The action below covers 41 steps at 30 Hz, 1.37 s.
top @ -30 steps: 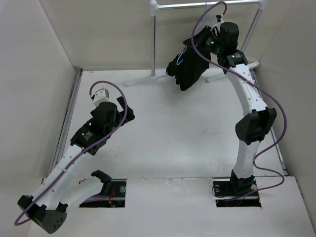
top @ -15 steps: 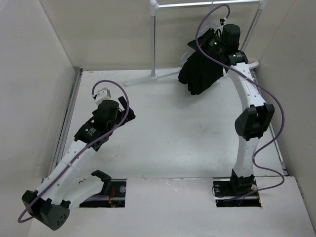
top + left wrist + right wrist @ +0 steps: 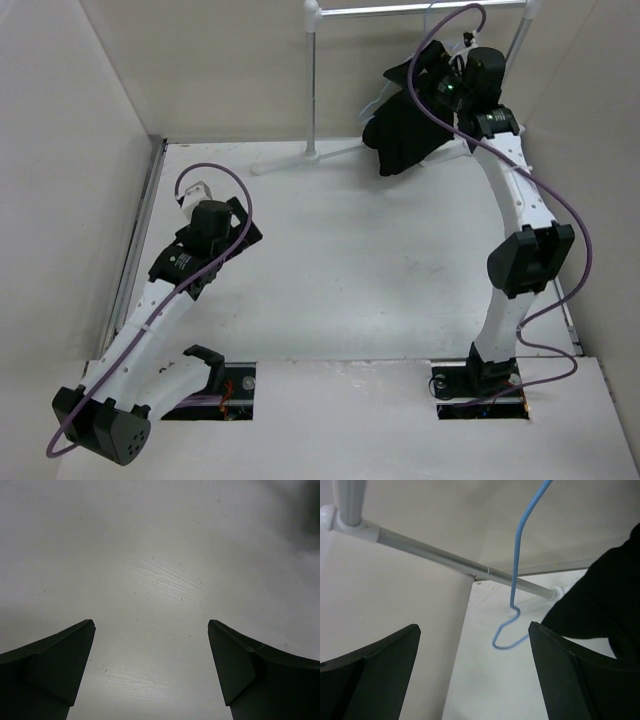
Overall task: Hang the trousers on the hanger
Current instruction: Place the hanger at the clothesline, then reset both arms
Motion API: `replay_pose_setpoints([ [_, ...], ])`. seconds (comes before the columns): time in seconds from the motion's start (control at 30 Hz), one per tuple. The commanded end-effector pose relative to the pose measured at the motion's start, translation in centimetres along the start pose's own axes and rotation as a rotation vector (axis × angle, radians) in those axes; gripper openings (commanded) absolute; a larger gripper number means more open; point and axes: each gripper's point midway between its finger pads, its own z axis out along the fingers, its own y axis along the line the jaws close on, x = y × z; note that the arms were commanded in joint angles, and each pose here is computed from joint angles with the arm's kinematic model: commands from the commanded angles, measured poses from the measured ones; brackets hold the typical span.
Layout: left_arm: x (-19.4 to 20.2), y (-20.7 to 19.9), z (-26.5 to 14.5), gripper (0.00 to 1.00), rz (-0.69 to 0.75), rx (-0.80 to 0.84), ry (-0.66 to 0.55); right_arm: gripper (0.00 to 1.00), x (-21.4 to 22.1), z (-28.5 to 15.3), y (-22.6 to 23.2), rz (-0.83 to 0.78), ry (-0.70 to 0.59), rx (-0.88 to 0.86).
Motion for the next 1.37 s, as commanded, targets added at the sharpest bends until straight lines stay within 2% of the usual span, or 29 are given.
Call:
replay_pose_setpoints([
  [0.0,-0.9,0.4,-0.6,1.0,-0.007,-0.006,-0.022,0.98,-3.3,-4.1,4.0,-0.087,-0.114,-0.054],
  [0.2,-2.0,0.0,-1.0,1.0,-0.005,-0.012,-0.03,1.0,-1.3,-8.4,1.4,-0.118,-0.147,0.076],
  [0.43,-0.3,0.1,-0.3,1.0,0.017,-0.028,0.024,1.0,3.0,-16.2,-4.2,-0.123,-0.246,0.3],
  [0.63,1.7,-0.2,0.5,1.0,0.038,-0.028,0.071,1.0,11.8,-23.1,-11.2,-0.105,-0.19,0.547],
  [0.8,3.1,-1.0,0.9,1.0,0.052,-0.021,0.102,1.0,18.8,-27.5,-13.4,-0.082,-0.096,0.628],
  [1.03,5.0,-0.8,1.3,1.0,-0.002,-0.043,0.131,1.0,25.2,-29.9,-15.7,-0.018,0.016,0.638],
  [1.2,4.3,-1.0,0.9,1.0,-0.02,-0.051,0.094,1.0,26.0,-29.9,-16.2,-0.047,0.05,0.631],
  [1.33,4.6,-2.0,0.9,1.0,0.021,-0.042,0.098,1.0,25.7,-29.6,-16.2,-0.054,0.048,0.638],
])
